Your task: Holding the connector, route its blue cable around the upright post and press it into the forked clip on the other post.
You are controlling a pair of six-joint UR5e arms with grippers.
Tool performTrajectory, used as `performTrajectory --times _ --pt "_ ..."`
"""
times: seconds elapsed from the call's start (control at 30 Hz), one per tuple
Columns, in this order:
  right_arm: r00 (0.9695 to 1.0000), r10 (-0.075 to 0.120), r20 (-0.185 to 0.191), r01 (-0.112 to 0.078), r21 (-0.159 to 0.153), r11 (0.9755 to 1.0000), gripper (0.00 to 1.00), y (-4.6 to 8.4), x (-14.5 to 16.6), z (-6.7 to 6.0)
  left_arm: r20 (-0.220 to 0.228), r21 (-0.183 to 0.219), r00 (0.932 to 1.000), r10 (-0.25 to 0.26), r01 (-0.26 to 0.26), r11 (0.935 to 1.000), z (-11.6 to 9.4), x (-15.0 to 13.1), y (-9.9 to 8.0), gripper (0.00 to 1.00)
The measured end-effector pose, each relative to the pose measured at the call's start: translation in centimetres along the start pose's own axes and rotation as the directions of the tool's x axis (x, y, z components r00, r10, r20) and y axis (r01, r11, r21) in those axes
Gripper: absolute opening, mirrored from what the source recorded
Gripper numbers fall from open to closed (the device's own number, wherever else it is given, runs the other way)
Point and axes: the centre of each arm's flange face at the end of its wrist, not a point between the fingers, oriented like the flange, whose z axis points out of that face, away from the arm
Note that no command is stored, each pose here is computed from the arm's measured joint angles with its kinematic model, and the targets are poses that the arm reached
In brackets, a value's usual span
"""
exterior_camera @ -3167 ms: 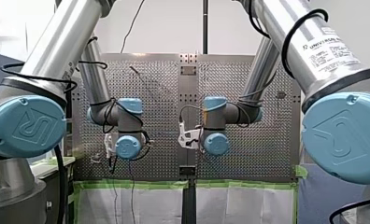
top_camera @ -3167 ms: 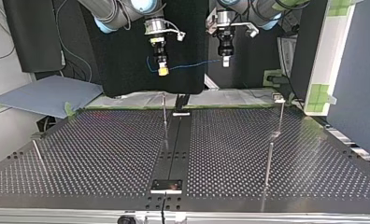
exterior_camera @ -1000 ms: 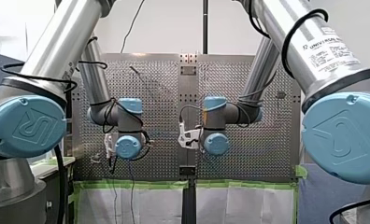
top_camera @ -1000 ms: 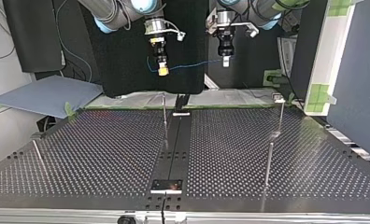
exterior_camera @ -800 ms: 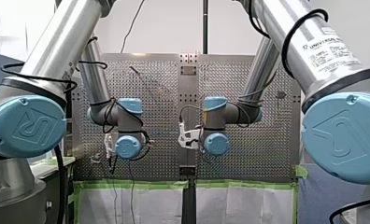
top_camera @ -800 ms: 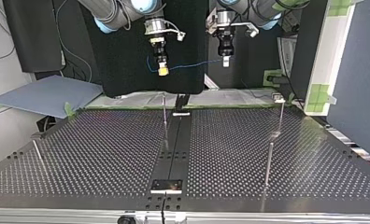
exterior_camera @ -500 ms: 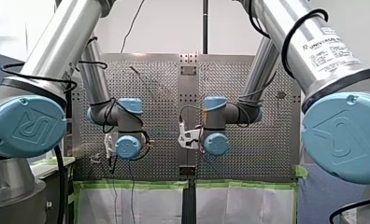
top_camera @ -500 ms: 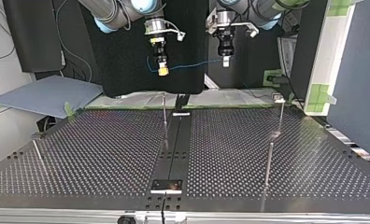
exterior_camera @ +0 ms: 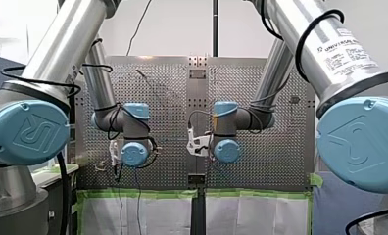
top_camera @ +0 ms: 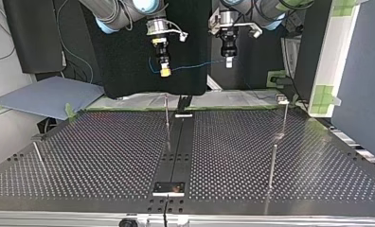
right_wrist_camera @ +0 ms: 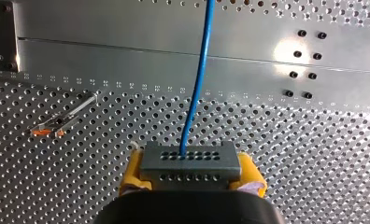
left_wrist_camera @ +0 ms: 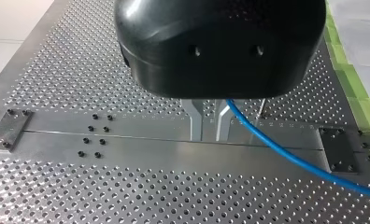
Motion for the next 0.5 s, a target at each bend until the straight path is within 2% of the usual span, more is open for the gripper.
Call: performTrajectory --times 0.5 --pt "1.0000 0.000 0.002 0.000 0.002 1.0000 0.00 -0.06 -0.05 -0.10 0.000 0.000 1.0000 0.000 0.000 1.0000 -0.05 0.02 0.03 0.16"
